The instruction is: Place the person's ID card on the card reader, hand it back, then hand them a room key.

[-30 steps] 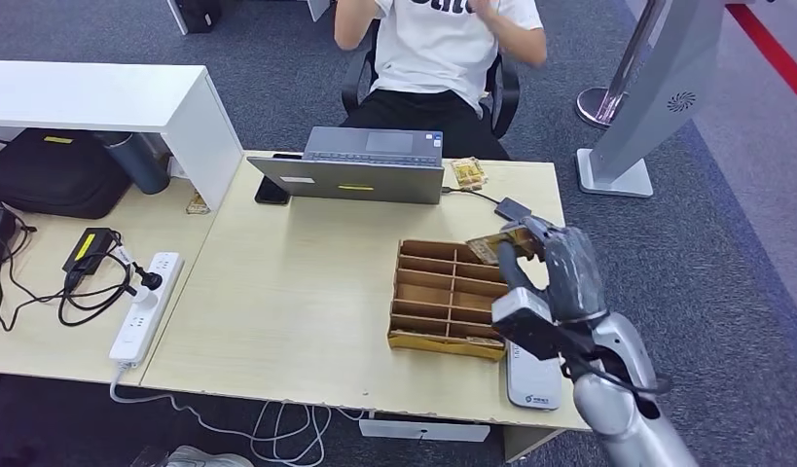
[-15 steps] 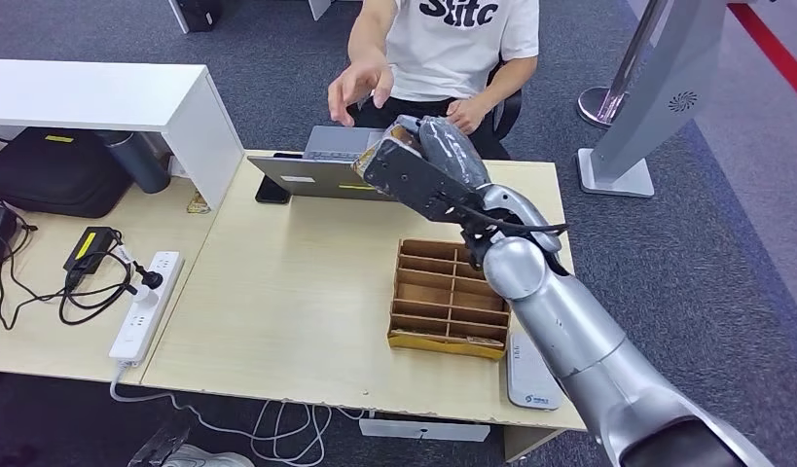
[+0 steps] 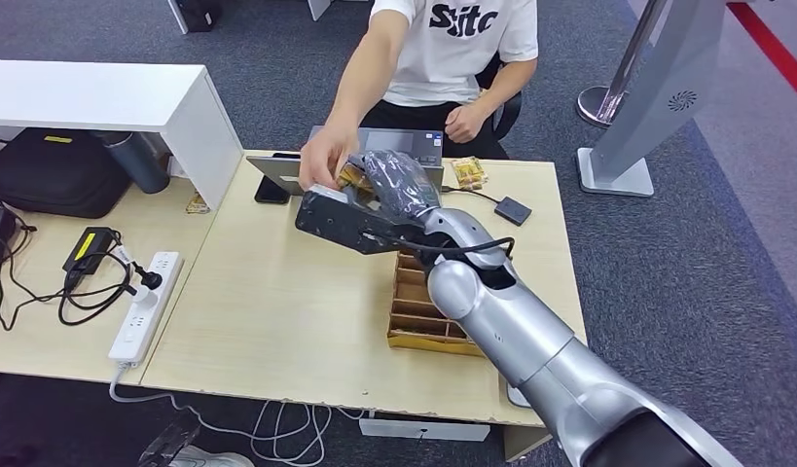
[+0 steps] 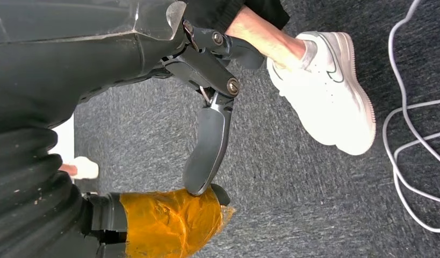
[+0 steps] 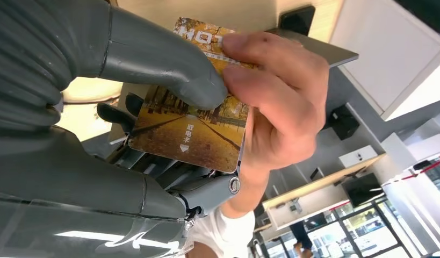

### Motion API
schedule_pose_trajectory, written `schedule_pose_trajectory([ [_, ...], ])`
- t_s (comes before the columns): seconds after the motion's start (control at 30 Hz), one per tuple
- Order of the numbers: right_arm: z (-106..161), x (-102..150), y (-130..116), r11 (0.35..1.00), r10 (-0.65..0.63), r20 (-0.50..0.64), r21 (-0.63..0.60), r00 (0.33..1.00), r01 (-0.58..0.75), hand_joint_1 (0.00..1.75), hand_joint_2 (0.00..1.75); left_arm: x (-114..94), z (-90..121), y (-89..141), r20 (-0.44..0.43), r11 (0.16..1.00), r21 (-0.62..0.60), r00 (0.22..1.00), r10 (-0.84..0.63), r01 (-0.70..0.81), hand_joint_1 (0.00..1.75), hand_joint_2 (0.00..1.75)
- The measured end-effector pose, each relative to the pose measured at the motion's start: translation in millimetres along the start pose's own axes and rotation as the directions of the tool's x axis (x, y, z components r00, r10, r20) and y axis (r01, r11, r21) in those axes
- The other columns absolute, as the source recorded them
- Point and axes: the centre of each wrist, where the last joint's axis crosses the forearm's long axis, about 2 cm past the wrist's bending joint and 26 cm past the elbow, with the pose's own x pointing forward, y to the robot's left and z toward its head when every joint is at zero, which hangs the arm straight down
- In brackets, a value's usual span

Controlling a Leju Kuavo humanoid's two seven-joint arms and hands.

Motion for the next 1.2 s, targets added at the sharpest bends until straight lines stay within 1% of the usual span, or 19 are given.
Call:
schedule_pose_trajectory([
  [0.03,-0.3,1.0,1.1,1.000,0.013,-0.004,-0.006,1.000,-0.013,1.75,1.75,0.6,0.0,-0.3,0.001,1.000,-0.001,1.000,-0.002,0.002,0.00,1.75],
  [0.1,-0.7,2.6,2.9,0.999,0.032,-0.011,-0.019,0.999,-0.032,0.92,1.75,1.4,-0.1,-0.7,0.003,1.000,-0.001,1.000,-0.004,0.004,0.00,1.75],
  [0.17,-1.2,3.3,3.7,0.998,0.042,-0.021,-0.037,0.999,-0.043,0.04,1.75,1.7,-0.1,-0.7,0.003,1.000,-0.001,1.000,-0.004,0.004,0.00,1.75],
  [0.27,-1.6,3.1,4.3,0.998,0.023,-0.017,-0.052,1.000,-0.023,0.00,1.75,1.5,-0.1,-0.7,0.003,1.000,-0.001,1.000,-0.004,0.004,0.00,1.75],
  [0.4,-0.9,4.5,3.5,0.997,-0.046,0.039,-0.060,0.998,0.048,0.00,1.75,-0.4,0.2,-1.1,0.005,1.000,-0.002,1.000,-0.003,0.003,0.00,1.75],
  [0.53,7.3,16.4,3.0,0.983,-0.120,0.181,-0.113,0.976,0.142,0.00,1.75,-8.5,1.3,-2.4,0.008,1.000,-0.005,1.000,0.005,-0.005,0.00,1.75],
  [0.63,22.6,24.1,1.4,0.967,-0.117,0.291,-0.184,0.950,0.176,0.00,1.75,-20.1,3.1,-4.1,0.010,1.000,-0.008,1.000,0.013,-0.013,0.00,1.75],
  [0.73,48.7,23.0,4.0,0.944,-0.092,0.393,-0.258,0.915,0.205,0.00,1.75,-34.1,5.4,-5.1,0.004,1.000,-0.008,1.000,0.030,-0.030,0.00,1.75],
  [0.77,59.9,20.8,6.8,0.936,-0.100,0.428,-0.265,0.898,0.231,0.00,1.75,-39.0,6.3,-5.0,-0.002,0.999,-0.007,0.999,0.038,-0.038,0.00,1.75],
  [0.87,93.5,12.4,19.4,0.909,-0.215,0.514,-0.205,0.831,0.362,0.00,1.75,-50.3,8.4,-3.8,-0.024,0.998,0.000,0.998,0.063,-0.063,0.00,1.75],
  [0.93,114.0,5.6,29.1,0.888,-0.279,0.541,-0.168,0.793,0.427,0.00,1.75,-55.2,9.3,-3.3,-0.036,0.997,0.005,0.996,0.080,-0.080,0.00,1.75],
  [0.97,124.1,1.2,33.8,0.882,-0.291,0.547,-0.165,0.785,0.442,0.00,1.75,-57.3,9.8,-3.2,-0.042,0.996,0.007,0.995,0.089,-0.089,0.00,1.75],
  [1.03,144.1,-10.4,43.9,0.877,-0.288,0.538,-0.184,0.792,0.444,0.00,1.75,-61.4,10.7,-3.3,-0.052,0.994,0.011,0.993,0.107,-0.107,0.00,1.75],
  [1.2,185.7,-41.7,66.9,0.894,-0.252,0.451,-0.231,0.856,0.384,0.00,1.75,-69.8,12.7,-3.2,-0.074,0.990,0.020,0.988,0.138,-0.137,0.00,1.75],
])
